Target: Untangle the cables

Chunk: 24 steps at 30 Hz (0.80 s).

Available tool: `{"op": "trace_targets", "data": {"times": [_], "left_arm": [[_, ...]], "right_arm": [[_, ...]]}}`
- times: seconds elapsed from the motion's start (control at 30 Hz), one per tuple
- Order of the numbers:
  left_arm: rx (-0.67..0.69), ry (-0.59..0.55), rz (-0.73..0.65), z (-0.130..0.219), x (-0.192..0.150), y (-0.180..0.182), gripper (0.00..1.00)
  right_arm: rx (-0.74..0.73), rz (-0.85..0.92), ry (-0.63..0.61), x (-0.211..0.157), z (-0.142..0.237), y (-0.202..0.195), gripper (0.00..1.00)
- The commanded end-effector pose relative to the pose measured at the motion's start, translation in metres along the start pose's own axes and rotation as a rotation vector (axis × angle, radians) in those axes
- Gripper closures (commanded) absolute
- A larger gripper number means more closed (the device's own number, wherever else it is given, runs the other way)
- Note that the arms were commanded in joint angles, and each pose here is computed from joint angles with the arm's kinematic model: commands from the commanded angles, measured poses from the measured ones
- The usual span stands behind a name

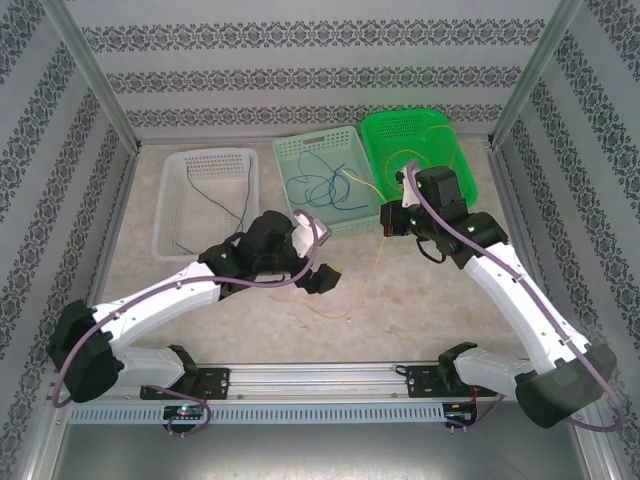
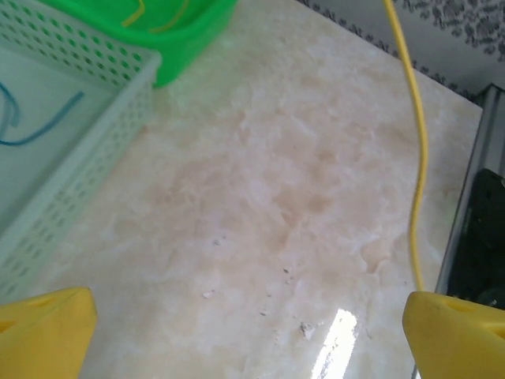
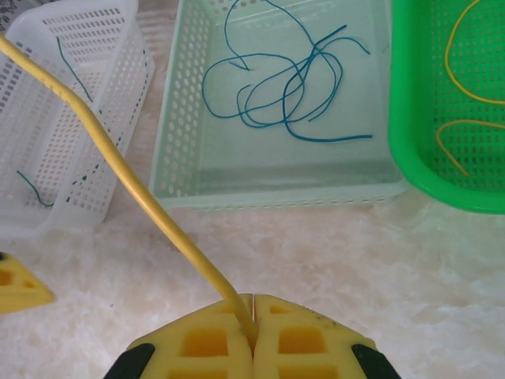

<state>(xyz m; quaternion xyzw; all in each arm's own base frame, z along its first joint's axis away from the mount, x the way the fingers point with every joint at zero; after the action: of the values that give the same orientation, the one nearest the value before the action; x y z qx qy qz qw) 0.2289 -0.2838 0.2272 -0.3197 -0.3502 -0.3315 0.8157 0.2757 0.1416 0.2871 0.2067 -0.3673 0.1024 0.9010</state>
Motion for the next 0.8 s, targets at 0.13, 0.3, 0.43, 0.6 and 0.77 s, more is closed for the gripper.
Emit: {"op": "trace_targets", "data": {"times": [0.13, 0.3, 0.43, 0.6, 0.77], "left_arm": [[-0.222, -0.087, -0.052, -0.006, 0.030, -0.041, 0.00], [-0.292, -0.076, -0.046, -0.016, 0.028, -0.054, 0.00], [-0.317, -0.056, -0.049, -0.025, 0.026, -0.060, 0.03], [-0.297, -0.006, -0.023, -0.039, 0.026, -0.057, 0.24], [-0.286, 0.002, -0.010, -0.043, 0.026, -0.055, 0.59]], "right_arm": [[0.093, 0.005, -0.052, 0.015, 0.009, 0.018, 0.99], [0.124, -0.011, -0.058, 0.013, 0.006, 0.022, 0.99], [0.142, -0.026, -0.075, 0.016, 0.008, 0.025, 1.00], [0.186, -0.046, -0.108, 0.020, 0.015, 0.032, 1.00], [0.179, -0.046, -0.112, 0.018, 0.020, 0.031, 0.99]]}}
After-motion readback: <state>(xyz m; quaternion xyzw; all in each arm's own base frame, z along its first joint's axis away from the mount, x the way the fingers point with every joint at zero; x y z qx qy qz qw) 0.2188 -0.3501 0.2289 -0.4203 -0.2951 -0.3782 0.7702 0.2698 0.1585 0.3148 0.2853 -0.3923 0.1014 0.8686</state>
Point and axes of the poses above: each hand's point on the last joint's axis, 136 mm out from that joint toward the fingers, its own z axis back along the fingers, its own y axis along the line the jaws close on, x = y × z, the point moved 4 cm from there along z, back along the fingers, and after that the axes turned 5 degrees about z, right-handed, at the moved point
